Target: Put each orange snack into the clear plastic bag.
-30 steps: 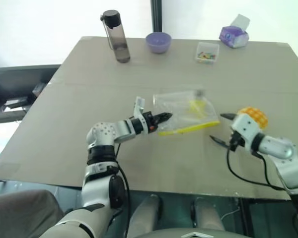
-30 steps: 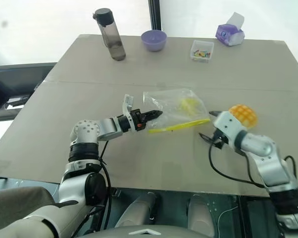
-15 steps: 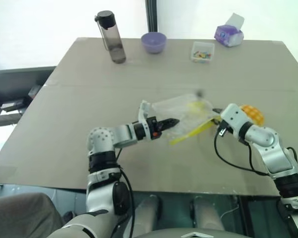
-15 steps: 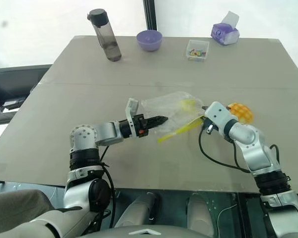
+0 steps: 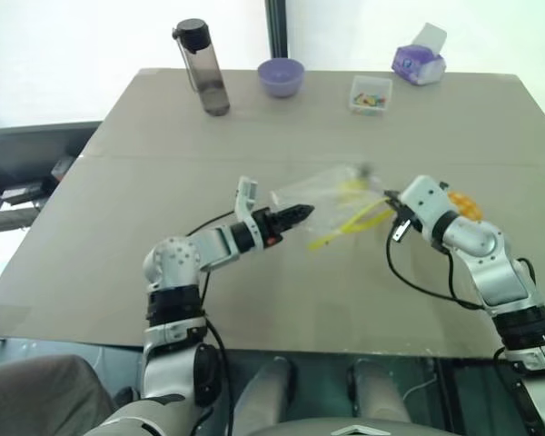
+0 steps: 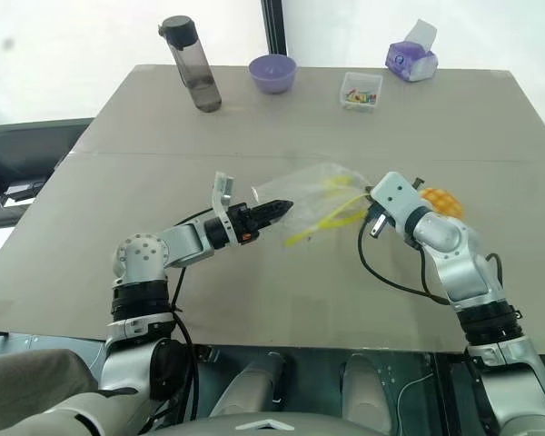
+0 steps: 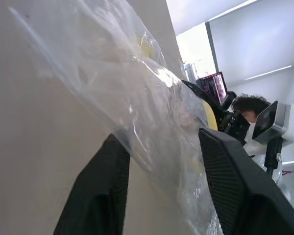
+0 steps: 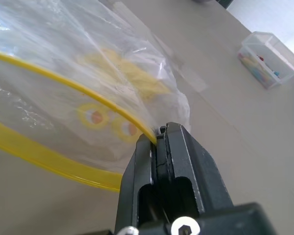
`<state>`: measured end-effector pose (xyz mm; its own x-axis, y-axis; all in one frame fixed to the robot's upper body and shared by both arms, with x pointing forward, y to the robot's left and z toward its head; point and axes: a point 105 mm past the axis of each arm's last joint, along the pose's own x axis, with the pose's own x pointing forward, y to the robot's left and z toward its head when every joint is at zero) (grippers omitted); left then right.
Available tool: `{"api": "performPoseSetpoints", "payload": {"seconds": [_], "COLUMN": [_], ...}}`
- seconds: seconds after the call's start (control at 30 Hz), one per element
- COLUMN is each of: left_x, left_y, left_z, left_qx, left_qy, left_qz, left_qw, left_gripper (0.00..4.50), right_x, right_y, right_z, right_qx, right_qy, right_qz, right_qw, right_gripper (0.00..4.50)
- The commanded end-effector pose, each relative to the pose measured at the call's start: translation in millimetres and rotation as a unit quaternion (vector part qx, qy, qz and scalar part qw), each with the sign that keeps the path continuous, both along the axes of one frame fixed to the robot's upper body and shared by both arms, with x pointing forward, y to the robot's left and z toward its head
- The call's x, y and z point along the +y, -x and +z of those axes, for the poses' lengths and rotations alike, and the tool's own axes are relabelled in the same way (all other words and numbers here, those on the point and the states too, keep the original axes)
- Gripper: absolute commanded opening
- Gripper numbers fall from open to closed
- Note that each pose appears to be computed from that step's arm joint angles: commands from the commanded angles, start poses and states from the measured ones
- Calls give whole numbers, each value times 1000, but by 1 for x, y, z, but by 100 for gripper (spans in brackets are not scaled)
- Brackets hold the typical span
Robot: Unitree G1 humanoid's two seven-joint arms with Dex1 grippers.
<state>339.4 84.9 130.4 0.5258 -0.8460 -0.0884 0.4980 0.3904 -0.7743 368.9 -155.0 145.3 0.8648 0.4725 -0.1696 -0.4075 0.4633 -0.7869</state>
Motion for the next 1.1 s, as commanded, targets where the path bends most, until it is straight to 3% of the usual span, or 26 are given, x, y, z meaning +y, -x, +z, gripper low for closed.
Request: {"api": "performPoseSetpoints", "payload": {"seconds": [0.03,0.13,0.2,0.4,0.53,0.63,0.73,0.87,0.9,0.97,1.1], "left_x": [-6,-8,-10,-35,-36,-29,-27,-21,-17,-12,-7], "left_y": [17,22,18,21,12,5,6,6,5,3,2], "left_z": [25,17,13,29,33,29,36,32,29,25,9], "left_qx": [-124,-243,-330,-485,-517,-546,-558,-548,-544,-539,-527], "left_qy": [-75,-232,-333,-396,-424,-475,-470,-483,-491,-504,-529], "left_qz": [-59,-100,-117,-125,-72,-36,1,10,11,12,-5], "left_qw": [988,936,876,770,740,689,684,683,680,675,666], "left_gripper": [204,204,204,204,204,204,212,212,212,296,446], "right_x": [3,5,8,28,37,43,45,44,45,48,51], "right_y": [-12,-22,-28,-34,-35,-36,-37,-38,-39,-39,-39], "right_z": [25,35,33,30,29,29,28,27,27,27,29], "right_qx": [-55,-81,-79,-86,-80,-80,-80,-83,-84,-87,-90], "right_qy": [10,23,48,76,68,62,61,62,61,58,50], "right_qz": [-33,-67,-83,-62,-53,-46,-45,-48,-49,-48,-48], "right_qw": [998,994,992,991,993,994,994,994,993,993,994], "right_gripper": [0,0,0,0,0,0,90,295,329,433,450]}}
